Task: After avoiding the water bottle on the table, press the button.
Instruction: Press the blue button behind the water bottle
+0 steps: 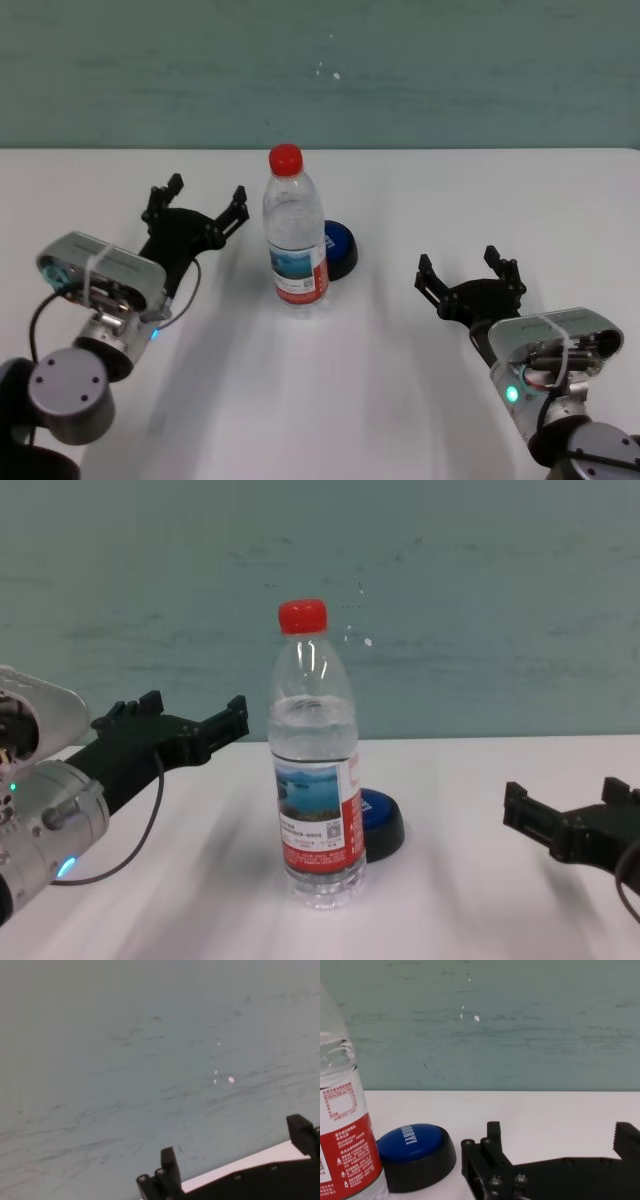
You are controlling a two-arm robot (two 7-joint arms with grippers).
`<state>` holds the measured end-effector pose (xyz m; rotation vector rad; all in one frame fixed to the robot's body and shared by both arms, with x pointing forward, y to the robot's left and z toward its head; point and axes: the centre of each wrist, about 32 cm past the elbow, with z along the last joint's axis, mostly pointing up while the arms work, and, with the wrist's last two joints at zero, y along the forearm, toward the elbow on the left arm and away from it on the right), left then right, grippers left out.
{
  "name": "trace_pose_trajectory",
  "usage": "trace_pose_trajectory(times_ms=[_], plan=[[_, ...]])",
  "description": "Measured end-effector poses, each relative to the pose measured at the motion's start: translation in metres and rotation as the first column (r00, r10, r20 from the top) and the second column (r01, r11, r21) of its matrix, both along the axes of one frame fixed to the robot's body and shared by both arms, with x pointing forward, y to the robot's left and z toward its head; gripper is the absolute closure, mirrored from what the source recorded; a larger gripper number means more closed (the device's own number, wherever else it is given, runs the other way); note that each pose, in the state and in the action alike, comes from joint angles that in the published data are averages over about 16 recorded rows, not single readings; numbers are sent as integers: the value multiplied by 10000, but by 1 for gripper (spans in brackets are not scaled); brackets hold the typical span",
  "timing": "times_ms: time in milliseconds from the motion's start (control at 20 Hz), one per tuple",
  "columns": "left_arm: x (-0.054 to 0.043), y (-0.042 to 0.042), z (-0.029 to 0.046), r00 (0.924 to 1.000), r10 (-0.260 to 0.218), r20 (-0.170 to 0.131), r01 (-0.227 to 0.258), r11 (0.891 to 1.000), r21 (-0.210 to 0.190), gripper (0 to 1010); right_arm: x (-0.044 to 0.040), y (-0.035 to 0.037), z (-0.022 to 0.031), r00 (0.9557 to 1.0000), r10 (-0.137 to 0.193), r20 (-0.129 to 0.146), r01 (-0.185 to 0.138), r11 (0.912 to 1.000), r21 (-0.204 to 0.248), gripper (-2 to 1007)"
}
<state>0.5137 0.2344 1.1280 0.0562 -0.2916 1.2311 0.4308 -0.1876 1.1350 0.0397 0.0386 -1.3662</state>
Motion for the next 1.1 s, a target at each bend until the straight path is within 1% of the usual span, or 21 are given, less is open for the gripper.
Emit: trace_pose_trajectory(times_ms=[400,1100], plan=[[11,62,8,9997,249,-66,-249,9996,-102,0,0,0,0,10000,0,0,0,10000,0,1],[7,251,5,9963,824,-231,-831,9961,-291,0,0,0,0,10000,0,0,0,10000,0,1]])
